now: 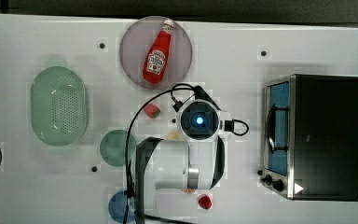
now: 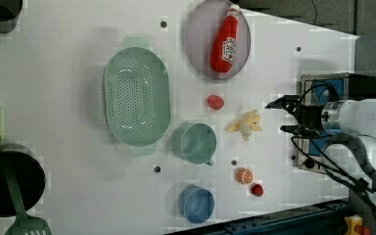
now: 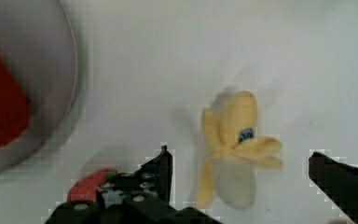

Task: Pick banana from table and place on oven.

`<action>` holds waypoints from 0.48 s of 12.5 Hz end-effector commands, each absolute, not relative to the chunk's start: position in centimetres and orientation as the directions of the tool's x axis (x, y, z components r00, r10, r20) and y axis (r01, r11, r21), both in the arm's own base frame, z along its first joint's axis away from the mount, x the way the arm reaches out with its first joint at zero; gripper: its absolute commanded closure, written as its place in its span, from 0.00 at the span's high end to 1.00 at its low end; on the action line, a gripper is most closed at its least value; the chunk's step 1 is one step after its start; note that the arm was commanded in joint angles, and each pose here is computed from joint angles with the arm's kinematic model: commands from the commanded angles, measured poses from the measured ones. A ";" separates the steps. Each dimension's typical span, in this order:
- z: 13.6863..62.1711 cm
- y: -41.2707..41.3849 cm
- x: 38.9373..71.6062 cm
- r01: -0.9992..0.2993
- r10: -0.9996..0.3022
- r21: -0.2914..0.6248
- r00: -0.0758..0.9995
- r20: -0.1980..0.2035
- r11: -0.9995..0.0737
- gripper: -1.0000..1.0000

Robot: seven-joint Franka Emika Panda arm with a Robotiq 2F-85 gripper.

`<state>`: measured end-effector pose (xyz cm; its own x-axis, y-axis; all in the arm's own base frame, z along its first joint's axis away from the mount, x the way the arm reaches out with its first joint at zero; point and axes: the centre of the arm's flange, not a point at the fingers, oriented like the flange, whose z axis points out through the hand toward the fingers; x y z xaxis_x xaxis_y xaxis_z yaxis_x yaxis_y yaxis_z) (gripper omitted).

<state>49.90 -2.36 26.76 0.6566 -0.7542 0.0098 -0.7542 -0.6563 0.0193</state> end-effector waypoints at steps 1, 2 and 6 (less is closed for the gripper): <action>21.2 -2.5 48.2 -0.769 -0.773 0.083 0.632 -0.045 -0.634 1.00; 19.9 -2.5 48.1 -0.768 -0.772 0.087 0.633 -0.048 -0.635 1.00; 16.0 -2.2 47.7 -0.764 -0.768 0.087 0.638 -0.049 -0.640 0.96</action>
